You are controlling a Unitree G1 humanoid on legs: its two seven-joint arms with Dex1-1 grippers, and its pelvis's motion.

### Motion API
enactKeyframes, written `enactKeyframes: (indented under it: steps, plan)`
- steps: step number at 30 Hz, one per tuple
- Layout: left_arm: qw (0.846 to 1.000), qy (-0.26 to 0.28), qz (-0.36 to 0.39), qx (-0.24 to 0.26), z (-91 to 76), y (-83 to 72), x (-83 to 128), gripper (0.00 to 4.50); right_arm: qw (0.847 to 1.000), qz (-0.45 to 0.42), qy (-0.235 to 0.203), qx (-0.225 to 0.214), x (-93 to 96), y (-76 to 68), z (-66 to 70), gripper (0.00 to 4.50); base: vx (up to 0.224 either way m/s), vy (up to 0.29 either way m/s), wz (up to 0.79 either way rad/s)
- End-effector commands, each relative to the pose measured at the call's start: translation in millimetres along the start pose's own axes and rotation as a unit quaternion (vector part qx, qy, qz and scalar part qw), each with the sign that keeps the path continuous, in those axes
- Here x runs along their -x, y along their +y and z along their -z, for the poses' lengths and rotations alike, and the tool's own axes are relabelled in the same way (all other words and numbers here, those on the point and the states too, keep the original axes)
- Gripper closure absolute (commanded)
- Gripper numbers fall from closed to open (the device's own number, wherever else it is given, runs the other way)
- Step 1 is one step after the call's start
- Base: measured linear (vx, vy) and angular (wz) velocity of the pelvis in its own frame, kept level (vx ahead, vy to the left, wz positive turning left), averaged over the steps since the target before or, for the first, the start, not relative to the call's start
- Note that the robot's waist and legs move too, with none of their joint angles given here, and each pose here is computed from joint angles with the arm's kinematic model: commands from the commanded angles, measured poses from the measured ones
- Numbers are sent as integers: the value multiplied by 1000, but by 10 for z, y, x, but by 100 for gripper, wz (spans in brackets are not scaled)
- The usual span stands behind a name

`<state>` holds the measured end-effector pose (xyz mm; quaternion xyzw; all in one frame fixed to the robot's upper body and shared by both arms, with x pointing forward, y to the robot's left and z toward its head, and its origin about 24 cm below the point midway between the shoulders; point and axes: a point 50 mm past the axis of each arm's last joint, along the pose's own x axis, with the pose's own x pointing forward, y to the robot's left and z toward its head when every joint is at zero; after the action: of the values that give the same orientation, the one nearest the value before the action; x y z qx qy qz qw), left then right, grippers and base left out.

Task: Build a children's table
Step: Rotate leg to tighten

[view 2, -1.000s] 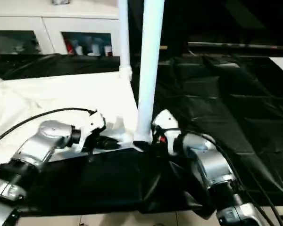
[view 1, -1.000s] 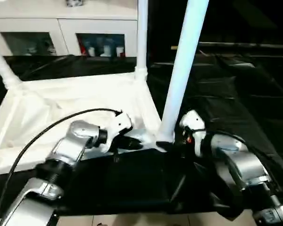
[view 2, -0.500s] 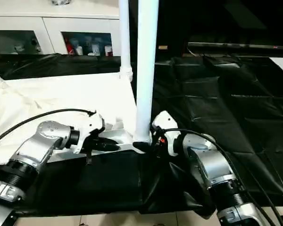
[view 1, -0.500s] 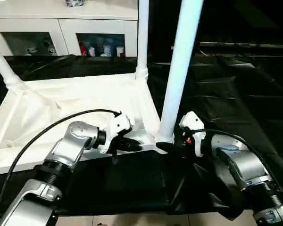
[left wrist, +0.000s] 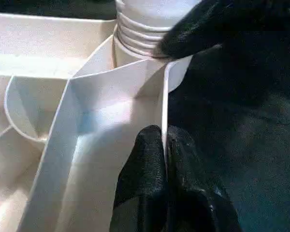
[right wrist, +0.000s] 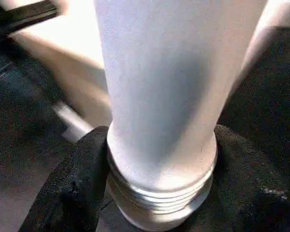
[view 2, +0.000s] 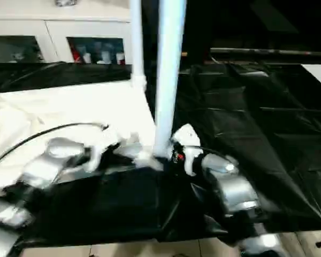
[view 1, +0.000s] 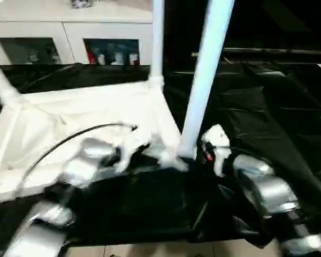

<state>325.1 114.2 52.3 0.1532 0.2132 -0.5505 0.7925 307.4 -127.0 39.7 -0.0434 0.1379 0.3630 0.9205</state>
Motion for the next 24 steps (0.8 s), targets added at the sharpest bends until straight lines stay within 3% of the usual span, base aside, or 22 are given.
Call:
enactKeyframes:
  steps: [1, 4, 8, 13, 15, 17, 20, 24]
  plan:
    - [998, -3, -58, 13, -105, 20, -197, 450, 995, 85, 14, -58, -123, 21, 130, 176, 0, 0, 0]
    - [995, -4, -95, 32, -151, 8, -349, 450, 990, 118, 31, -74, -268, 108, 169, 176, 0, 0, 0]
    - [994, -13, -107, 19, -236, -35, -497, 450, 988, 135, 27, -74, -472, 235, 116, 176, 0, 0, 0]
    - [994, -19, -112, 11, -269, -17, -502, 450, 989, 134, 11, -66, -520, 260, 67, 176, 0, 0, 0]
    - [994, -22, -105, 7, -258, 1, -456, 450, 989, 128, -11, -67, -493, 217, 21, 176, 0, 0, 0]
    - [995, -26, -96, 5, -248, 7, -421, 450, 990, 123, -28, -63, -464, 175, -15, 106, 0, 0, 0]
    - [997, -31, -70, -1, -174, 12, -307, 450, 993, 103, -44, -40, -337, 42, -48, 86, 0, 0, 0]
    - [998, -25, -51, -6, -85, 38, -178, 450, 998, 55, -20, 13, -186, -35, -35, 53, 0, 0, 0]
